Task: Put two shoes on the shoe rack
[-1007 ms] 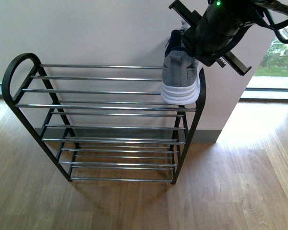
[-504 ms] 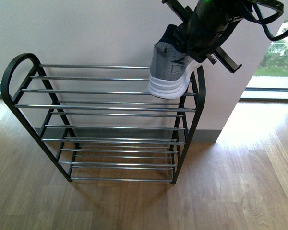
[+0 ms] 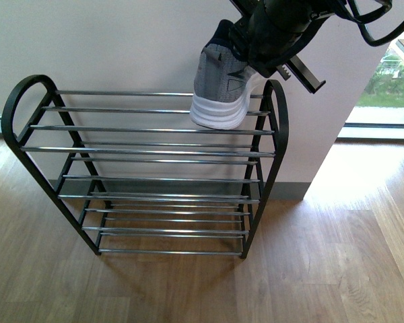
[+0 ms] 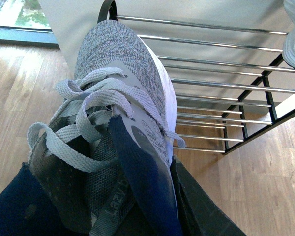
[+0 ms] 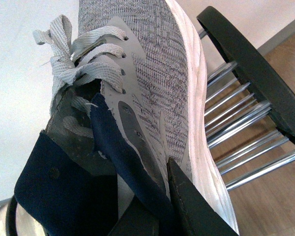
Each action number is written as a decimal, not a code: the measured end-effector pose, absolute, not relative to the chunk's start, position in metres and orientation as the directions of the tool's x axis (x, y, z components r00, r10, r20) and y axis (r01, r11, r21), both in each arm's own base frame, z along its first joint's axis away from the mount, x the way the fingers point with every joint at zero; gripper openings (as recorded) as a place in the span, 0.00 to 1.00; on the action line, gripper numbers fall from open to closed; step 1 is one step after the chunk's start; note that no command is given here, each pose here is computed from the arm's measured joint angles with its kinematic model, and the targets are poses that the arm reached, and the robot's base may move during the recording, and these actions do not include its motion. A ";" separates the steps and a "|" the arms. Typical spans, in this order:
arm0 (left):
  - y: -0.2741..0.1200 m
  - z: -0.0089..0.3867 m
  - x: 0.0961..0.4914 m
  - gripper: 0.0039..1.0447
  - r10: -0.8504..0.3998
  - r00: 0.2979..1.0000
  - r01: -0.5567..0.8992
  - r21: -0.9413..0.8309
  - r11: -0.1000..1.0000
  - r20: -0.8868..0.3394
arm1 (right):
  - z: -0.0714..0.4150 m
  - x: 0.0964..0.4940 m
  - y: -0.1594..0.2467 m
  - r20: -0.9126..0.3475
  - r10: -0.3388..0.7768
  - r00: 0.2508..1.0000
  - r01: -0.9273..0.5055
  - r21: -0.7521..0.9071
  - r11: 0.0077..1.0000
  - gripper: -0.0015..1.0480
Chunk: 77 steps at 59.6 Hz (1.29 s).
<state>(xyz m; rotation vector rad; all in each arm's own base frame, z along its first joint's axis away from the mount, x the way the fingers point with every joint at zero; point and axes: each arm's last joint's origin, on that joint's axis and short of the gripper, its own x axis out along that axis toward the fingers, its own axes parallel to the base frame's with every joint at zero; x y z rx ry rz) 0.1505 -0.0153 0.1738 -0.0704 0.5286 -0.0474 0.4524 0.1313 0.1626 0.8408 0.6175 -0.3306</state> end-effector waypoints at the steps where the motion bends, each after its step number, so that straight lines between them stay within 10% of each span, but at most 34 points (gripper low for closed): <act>1: -0.015 0.174 0.150 0.01 -0.063 0.862 0.027 -0.079 0.996 -0.502 | 0.163 0.452 0.131 -0.627 -0.033 0.779 0.502 0.591 0.631 0.01; 77: -0.015 0.174 0.150 0.01 -0.063 0.862 0.027 -0.079 0.996 -0.502 | 0.103 0.461 0.096 -0.687 -0.017 0.726 0.478 0.487 0.731 0.01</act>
